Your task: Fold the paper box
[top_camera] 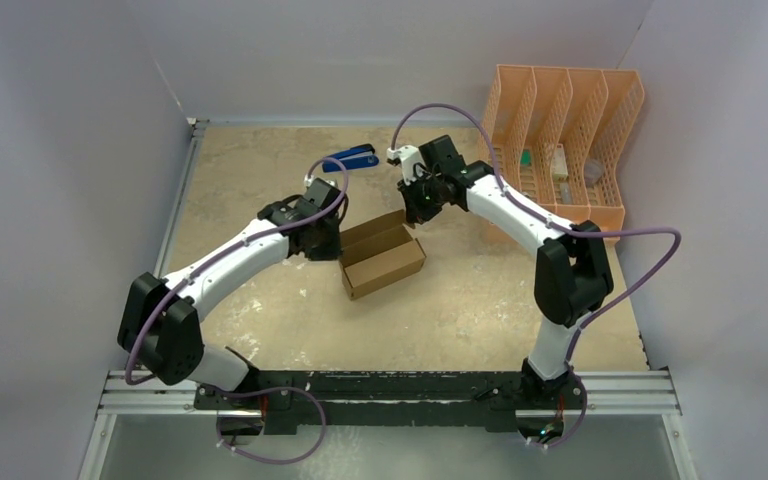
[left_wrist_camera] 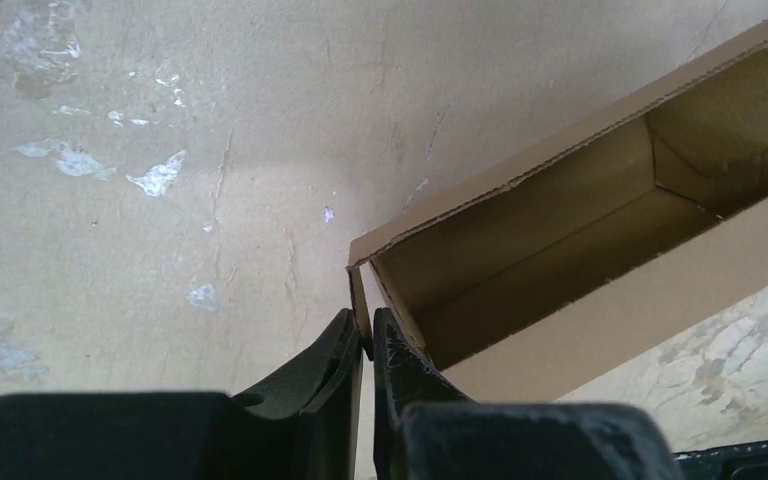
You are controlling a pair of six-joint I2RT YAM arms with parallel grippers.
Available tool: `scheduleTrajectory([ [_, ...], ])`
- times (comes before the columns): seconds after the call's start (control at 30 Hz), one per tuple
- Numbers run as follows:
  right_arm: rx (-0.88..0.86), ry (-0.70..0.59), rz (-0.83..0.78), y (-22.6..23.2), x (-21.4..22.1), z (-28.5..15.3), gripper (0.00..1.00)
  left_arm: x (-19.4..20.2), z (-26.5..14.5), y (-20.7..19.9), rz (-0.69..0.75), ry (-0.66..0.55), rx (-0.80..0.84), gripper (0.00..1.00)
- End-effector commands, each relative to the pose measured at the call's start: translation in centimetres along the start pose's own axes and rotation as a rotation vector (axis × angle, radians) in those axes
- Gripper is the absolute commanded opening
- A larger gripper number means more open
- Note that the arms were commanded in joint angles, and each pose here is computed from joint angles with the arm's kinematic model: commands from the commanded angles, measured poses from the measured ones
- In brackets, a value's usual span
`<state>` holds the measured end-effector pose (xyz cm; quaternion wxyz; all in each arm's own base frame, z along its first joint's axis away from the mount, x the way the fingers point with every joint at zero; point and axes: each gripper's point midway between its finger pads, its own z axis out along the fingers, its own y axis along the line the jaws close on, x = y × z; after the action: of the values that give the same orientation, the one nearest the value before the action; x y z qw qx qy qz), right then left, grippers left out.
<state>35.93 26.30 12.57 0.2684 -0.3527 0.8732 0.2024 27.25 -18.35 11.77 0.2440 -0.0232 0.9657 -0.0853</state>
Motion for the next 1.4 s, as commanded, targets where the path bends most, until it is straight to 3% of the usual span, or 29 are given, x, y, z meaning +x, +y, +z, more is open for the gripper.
scheduleTrajectory([
  [0.0, 0.090, -0.016, 0.106, 0.3, -0.9, -1.8, 0.00, -1.8, -0.1, -2.2, -0.080, -0.021, 0.063, 0.06],
  [0.17, 0.091, -0.043, 0.177, 1.0, -1.4, -1.7, 0.00, -2.2, 0.6, -2.6, -0.081, -0.027, 0.064, 0.06],
  [0.23, 0.090, -0.062, 0.177, 1.1, -1.7, -1.9, 0.05, -2.5, 0.8, -2.4, -0.074, -0.033, 0.054, 0.06],
  [0.37, 0.125, -0.095, 0.182, 1.0, -2.0, -3.8, 0.31, -2.6, 0.8, -1.9, -0.056, -0.038, 0.039, 0.06],
  [0.53, 0.246, -0.170, 0.163, 0.1, -2.1, -8.1, 0.48, -2.5, 0.7, -1.9, -0.048, -0.038, 0.042, 0.06],
  [0.77, 0.144, -0.176, 0.206, 3.9, 3.2, -11.0, 0.52, -2.1, 0.9, -1.9, -0.044, -0.025, 0.044, 0.06],
  [1.03, 0.086, -0.129, 0.286, 9.3, 9.2, -8.2, 0.44, -2.2, 0.8, -2.0, -0.040, -0.023, 0.052, 0.06],
  [1.17, 0.063, -0.140, 0.304, 10.2, 9.9, -5.9, 0.41, -2.4, 0.4, -2.3, -0.026, -0.027, 0.065, 0.07],
  [1.37, 0.089, -0.183, 0.258, 9.9, 7.4, -3.5, 0.41, -2.1, -0.4, -2.6, 0.034, -0.028, 0.091, 0.07],
])
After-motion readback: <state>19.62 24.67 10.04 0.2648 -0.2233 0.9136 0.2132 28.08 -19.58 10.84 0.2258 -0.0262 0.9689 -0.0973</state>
